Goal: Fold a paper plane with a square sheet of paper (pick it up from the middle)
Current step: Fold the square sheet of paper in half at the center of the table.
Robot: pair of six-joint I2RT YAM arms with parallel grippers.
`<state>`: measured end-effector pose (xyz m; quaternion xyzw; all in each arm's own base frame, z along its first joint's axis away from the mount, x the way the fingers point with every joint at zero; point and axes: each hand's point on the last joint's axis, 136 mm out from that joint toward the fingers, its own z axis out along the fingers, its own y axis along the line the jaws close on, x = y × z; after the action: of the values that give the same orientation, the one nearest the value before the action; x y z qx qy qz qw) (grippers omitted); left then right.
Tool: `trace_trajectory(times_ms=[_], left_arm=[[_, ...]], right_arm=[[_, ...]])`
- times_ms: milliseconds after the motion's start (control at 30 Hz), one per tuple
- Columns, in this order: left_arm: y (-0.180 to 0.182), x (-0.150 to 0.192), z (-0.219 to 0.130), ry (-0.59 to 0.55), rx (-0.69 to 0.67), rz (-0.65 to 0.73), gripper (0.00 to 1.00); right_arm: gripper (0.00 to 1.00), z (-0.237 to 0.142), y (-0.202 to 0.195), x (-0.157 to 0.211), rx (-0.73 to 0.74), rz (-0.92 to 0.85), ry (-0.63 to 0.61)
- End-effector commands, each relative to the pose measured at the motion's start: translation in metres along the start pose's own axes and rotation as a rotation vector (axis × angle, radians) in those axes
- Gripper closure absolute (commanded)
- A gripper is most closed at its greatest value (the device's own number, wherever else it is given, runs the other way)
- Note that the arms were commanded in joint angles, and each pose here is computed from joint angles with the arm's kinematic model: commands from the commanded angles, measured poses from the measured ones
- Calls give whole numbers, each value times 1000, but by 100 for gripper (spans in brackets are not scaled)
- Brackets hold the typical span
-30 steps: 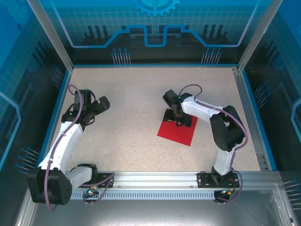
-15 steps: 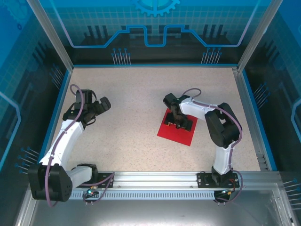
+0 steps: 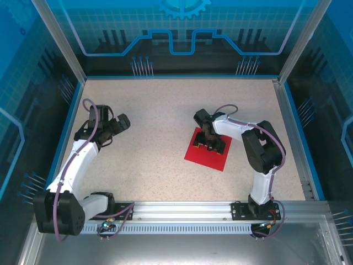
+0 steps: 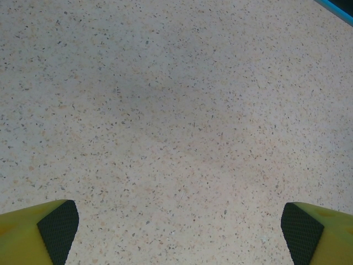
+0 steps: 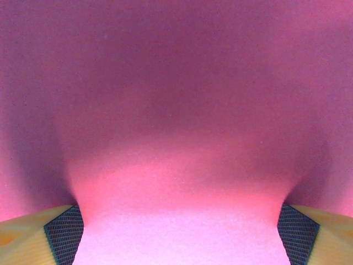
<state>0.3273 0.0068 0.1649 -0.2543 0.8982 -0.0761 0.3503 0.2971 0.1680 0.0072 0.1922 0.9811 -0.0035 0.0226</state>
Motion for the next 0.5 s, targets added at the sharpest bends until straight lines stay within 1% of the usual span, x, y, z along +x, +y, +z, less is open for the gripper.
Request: trace_trajectory(times_ms=[0, 167, 467], left_arm=[[-9, -5, -4, -2, 27, -3, 1], [-9, -5, -3, 2, 28, -3, 2], [-9, -4, -1, 12, 27, -3, 2]], right_arm=[[8, 50, -28, 23, 91, 2, 117], [16, 51, -33, 22, 91, -5, 118], [23, 44, -35, 17, 90, -16, 95]])
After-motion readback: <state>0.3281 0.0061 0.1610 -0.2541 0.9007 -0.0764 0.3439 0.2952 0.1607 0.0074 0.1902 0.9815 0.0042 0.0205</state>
